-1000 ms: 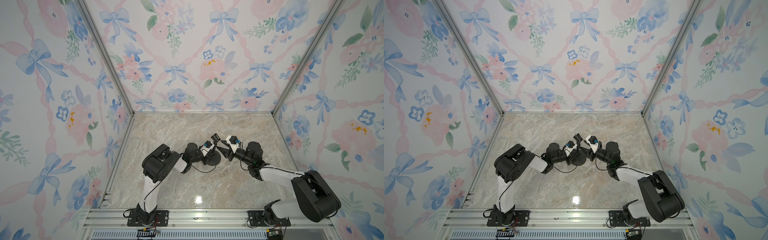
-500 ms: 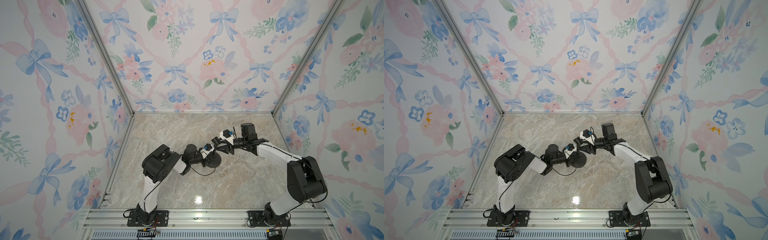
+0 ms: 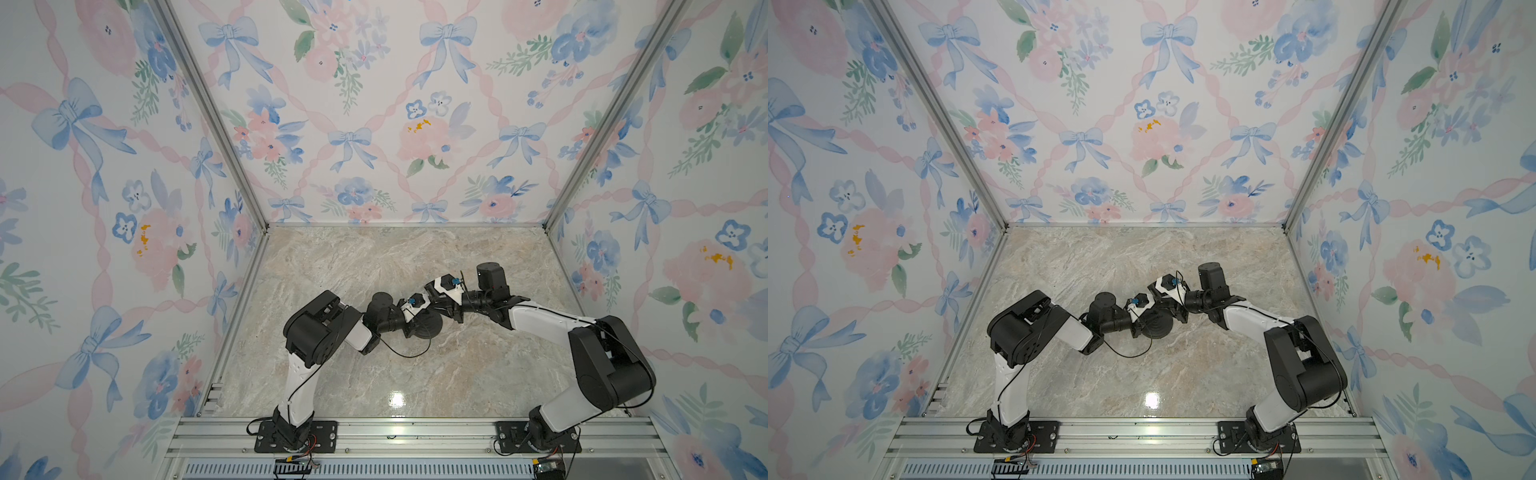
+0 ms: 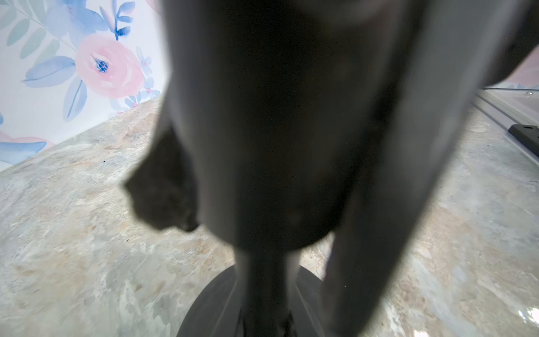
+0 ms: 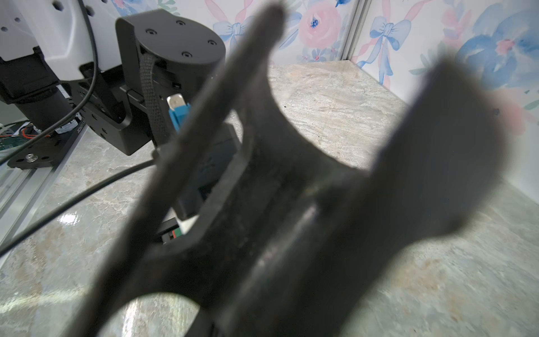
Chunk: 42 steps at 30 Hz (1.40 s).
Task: Assemble a microphone stand
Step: Screw the microphone stand pole into the microphone stand base.
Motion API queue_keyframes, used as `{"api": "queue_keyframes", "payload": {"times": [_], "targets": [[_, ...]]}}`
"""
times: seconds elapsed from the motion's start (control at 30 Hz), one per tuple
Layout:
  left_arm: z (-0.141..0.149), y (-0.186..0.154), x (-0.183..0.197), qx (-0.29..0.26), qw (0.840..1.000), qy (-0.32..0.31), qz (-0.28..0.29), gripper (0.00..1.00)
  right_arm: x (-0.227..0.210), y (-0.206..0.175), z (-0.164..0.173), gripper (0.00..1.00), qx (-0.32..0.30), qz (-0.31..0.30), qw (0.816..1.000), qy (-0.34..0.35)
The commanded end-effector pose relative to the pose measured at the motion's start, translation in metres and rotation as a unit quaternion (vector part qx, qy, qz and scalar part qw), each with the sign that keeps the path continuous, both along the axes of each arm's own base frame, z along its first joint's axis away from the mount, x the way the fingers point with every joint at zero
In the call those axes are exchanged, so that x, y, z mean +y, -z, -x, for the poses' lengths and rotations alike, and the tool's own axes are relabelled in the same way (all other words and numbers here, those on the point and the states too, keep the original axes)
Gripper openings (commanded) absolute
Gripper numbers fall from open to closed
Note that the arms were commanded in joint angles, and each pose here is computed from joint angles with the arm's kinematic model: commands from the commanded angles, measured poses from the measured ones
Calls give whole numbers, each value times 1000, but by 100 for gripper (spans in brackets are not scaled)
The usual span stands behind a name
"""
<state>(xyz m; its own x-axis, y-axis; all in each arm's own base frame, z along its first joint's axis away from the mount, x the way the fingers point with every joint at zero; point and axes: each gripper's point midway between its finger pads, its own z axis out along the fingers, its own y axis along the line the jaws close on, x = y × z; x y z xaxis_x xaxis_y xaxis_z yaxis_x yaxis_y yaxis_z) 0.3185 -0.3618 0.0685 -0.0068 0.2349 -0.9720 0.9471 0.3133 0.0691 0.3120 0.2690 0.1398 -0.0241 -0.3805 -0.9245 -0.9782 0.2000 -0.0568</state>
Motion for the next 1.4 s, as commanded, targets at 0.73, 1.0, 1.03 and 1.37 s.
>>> {"api": "queue_keyframes", "payload": {"times": [0.73, 1.0, 1.03, 1.37], "targets": [[8, -41, 15, 28, 991, -34, 124, 43, -1, 21, -4, 0, 15, -80, 951, 299], [14, -37, 5, 15, 993, -32, 116, 27, 3, 32, 4, 0, 22, -84, 948, 306], [14, -38, 5, 15, 992, -33, 117, 23, 3, 32, 4, 0, 23, -87, 947, 307], [18, -31, 6, 4, 994, -35, 106, 7, 3, 8, 15, 27, -2, -76, 963, 257]]}}
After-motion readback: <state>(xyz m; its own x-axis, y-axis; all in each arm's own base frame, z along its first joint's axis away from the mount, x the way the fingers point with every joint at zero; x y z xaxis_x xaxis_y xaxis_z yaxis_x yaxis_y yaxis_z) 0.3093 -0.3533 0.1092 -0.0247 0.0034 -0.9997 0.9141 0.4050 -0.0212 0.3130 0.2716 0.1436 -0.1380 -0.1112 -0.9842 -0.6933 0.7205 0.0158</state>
